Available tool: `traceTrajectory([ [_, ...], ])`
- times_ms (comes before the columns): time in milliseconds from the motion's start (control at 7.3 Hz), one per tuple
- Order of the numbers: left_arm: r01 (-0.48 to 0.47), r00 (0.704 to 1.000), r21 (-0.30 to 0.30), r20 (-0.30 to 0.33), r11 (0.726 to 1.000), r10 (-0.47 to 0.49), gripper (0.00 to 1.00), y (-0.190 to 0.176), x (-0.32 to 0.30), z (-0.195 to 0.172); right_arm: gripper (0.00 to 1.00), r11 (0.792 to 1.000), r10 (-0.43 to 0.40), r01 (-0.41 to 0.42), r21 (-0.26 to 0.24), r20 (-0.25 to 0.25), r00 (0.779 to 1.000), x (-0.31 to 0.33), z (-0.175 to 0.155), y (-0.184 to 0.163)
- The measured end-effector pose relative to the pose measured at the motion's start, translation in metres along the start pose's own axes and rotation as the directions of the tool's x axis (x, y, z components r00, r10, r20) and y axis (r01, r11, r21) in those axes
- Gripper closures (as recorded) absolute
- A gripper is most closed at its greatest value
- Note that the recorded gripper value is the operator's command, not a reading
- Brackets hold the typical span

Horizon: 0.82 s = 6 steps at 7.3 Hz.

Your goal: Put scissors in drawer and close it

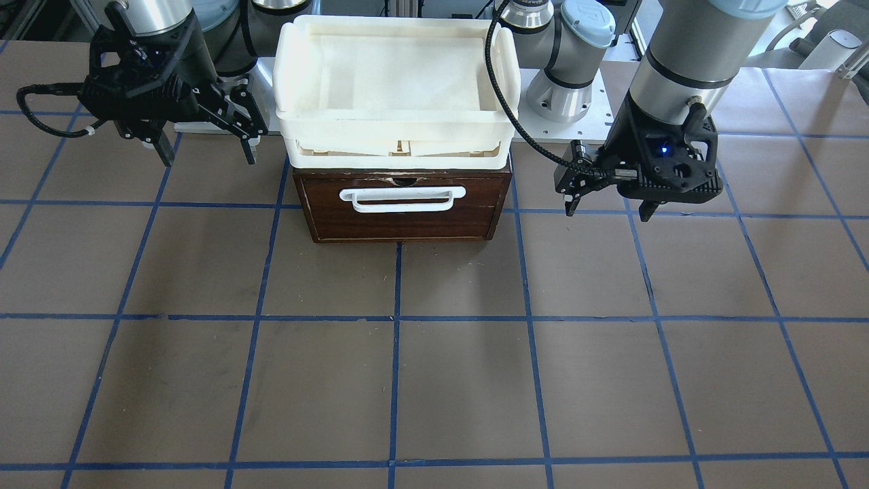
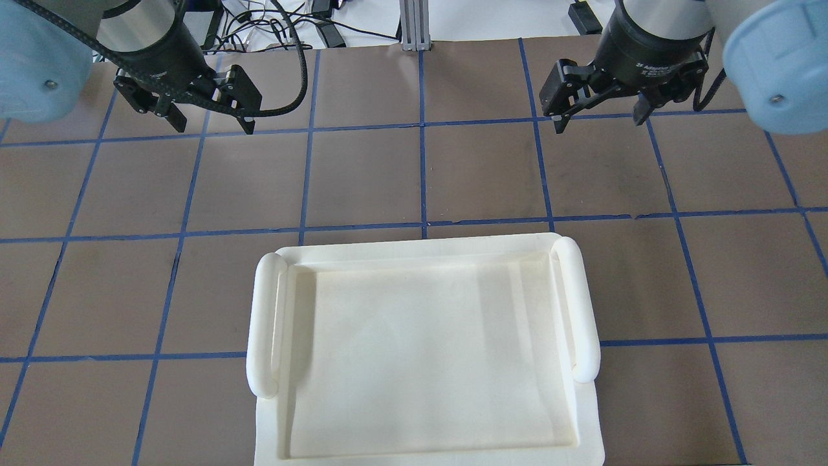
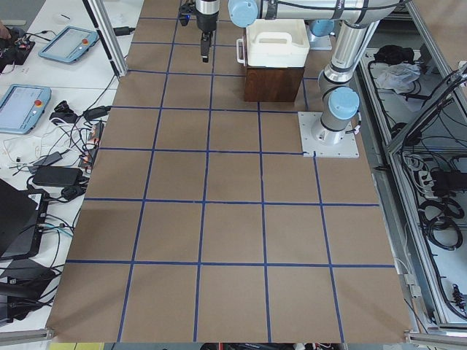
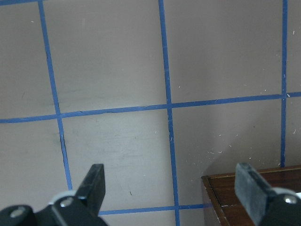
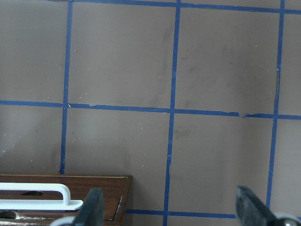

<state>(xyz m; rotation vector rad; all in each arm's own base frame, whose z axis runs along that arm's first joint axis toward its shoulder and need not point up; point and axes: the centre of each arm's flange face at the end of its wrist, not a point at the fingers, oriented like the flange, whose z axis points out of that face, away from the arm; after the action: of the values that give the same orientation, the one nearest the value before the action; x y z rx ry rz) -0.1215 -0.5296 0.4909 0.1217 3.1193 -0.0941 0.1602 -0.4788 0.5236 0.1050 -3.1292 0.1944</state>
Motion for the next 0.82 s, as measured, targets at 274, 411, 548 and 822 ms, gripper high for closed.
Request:
traceTrajectory([
  [274, -0.003, 1.000, -0.017, -0.002, 1.000, 0.003, 0.00, 0.006, -0.001, -0.005, 0.00, 1.000, 0.000, 0.000, 0.000, 0.002, 1.000, 0.000, 0.000, 0.000],
  [411, -0.004, 1.000, -0.024, -0.002, 1.000, 0.004, 0.00, 0.010, -0.001, -0.007, 0.00, 1.000, 0.000, 0.000, 0.000, 0.002, 1.000, 0.000, 0.000, 0.000],
  [548, -0.003, 1.000, -0.035, -0.002, 0.999, 0.003, 0.00, 0.016, -0.002, -0.011, 0.00, 1.000, -0.001, 0.001, 0.000, 0.003, 1.000, 0.000, 0.000, 0.000],
  [822, 0.002, 1.000, -0.038, -0.006, 0.999, -0.002, 0.00, 0.021, -0.004, -0.017, 0.00, 1.000, -0.001, 0.001, 0.000, 0.003, 1.000, 0.000, 0.000, 0.000],
])
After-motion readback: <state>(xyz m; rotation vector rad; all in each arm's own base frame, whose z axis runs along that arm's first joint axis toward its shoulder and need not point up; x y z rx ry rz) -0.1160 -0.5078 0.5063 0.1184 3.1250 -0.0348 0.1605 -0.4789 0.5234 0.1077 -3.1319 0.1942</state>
